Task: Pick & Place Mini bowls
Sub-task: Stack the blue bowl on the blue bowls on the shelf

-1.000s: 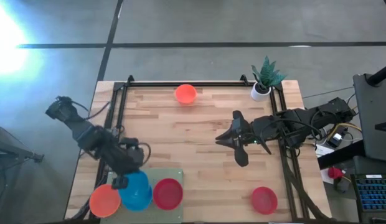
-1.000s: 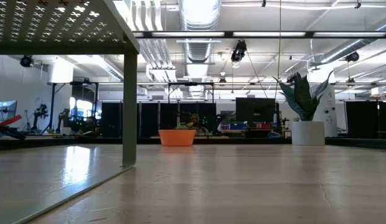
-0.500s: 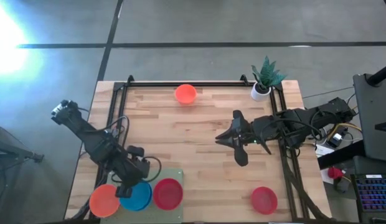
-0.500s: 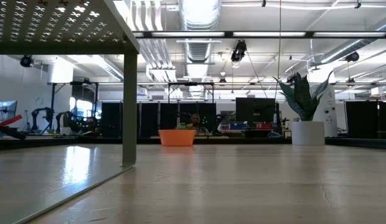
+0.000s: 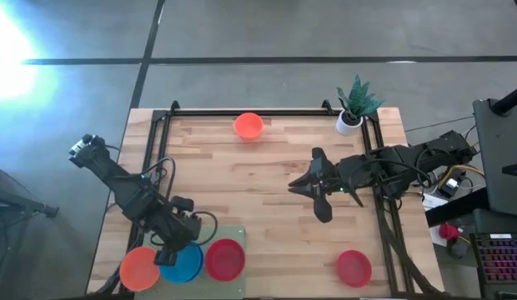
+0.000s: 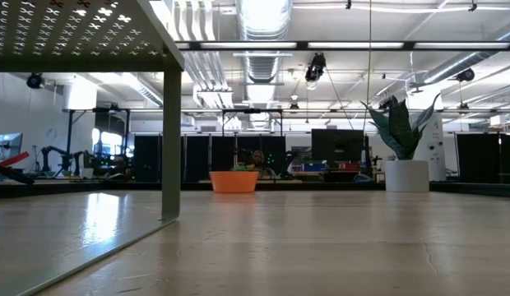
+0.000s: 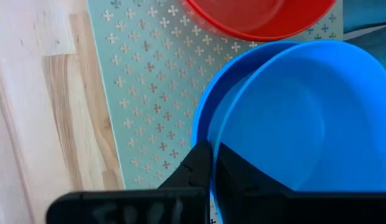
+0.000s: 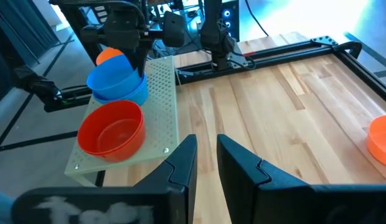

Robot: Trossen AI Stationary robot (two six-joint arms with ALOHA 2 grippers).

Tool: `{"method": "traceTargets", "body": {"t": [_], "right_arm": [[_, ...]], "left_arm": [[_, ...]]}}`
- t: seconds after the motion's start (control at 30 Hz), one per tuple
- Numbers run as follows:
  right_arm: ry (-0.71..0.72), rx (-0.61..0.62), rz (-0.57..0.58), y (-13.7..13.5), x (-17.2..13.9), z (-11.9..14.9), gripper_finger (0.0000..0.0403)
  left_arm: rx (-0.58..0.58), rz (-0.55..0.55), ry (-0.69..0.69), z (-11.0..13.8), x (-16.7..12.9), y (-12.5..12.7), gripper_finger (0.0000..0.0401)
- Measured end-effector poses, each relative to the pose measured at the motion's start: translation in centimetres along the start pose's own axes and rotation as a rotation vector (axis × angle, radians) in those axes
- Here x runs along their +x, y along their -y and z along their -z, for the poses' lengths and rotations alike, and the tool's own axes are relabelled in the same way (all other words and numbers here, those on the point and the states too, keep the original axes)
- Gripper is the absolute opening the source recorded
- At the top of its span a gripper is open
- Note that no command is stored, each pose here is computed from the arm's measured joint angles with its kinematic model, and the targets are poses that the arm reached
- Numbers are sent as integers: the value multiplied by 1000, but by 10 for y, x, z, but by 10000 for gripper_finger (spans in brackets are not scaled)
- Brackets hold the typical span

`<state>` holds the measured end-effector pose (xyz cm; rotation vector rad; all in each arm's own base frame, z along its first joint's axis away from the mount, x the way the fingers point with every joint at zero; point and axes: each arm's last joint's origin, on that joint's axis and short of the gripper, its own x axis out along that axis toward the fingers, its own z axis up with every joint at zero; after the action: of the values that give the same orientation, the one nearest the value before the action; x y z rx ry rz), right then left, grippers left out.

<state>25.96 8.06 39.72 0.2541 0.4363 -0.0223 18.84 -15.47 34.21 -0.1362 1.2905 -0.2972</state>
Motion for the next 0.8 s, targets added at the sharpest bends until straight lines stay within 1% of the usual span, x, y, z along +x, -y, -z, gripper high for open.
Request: {"method": "traceTargets", "body": {"t": [0.17, 0.63, 0.7, 0.8], "right_arm": [[0, 0, 0, 0, 0, 0, 57], [0, 0, 0, 0, 0, 0, 57], [0, 0, 0, 0, 0, 0, 57], [0, 7, 0, 0, 0, 0, 57]], "left_arm": [[17, 3, -3, 0, 0, 0, 9], [17, 18, -12, 0, 0, 0, 11], [21, 19, -12, 0, 0, 0, 18], [48, 19, -12, 0, 0, 0, 42]]}}
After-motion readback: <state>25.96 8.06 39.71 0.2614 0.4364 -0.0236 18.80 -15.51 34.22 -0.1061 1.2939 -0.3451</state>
